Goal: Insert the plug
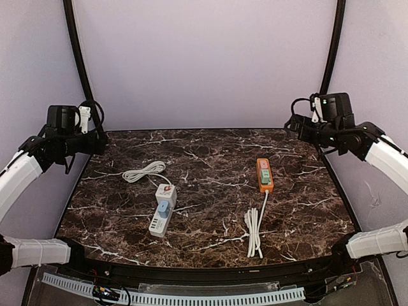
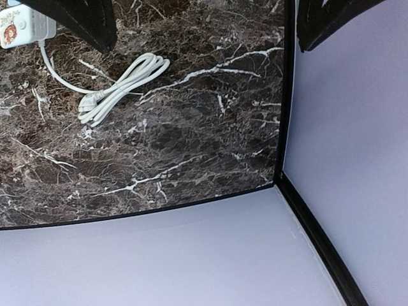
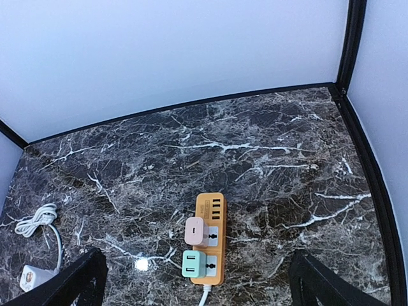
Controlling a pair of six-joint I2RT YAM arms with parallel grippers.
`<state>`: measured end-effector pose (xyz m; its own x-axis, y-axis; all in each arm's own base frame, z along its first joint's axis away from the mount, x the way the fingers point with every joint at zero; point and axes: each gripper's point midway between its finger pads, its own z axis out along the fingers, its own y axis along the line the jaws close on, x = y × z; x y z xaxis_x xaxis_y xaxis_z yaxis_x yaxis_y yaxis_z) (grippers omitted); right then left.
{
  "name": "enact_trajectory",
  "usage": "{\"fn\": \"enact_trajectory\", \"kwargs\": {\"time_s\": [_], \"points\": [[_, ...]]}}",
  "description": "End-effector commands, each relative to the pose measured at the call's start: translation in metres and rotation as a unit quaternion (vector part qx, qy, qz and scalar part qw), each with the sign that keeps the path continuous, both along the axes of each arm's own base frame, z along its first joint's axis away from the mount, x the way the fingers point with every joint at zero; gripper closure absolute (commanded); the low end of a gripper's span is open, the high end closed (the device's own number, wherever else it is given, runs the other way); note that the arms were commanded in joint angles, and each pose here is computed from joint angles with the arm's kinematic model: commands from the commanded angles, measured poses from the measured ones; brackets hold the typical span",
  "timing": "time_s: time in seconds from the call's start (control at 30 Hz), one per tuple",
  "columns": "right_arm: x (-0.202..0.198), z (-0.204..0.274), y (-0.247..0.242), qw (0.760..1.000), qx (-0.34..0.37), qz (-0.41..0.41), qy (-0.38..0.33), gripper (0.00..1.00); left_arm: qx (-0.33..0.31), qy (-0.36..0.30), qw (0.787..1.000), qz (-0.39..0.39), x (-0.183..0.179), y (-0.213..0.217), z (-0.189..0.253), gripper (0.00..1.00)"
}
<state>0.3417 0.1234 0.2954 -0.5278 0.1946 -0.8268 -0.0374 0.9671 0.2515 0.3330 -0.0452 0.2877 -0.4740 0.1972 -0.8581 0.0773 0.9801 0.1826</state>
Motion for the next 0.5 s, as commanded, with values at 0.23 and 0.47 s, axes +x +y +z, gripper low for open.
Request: {"fn": "enact_trajectory", "kwargs": {"time_s": [0.23, 0.47], "points": [[-0.019, -0.008, -0.02, 0.998, 0.04, -0.044, -0.02, 0.01, -0.034, 0.032, 0.999, 0.025, -0.013, 0.015, -0.031, 0.01], [-0.02, -0.009, -0.02, 0.998, 0.043, -0.044, -0.019, 0.01, -0.036, 0.031, 0.999, 0.021, -0.014, 0.013, -0.034, 0.01]]}}
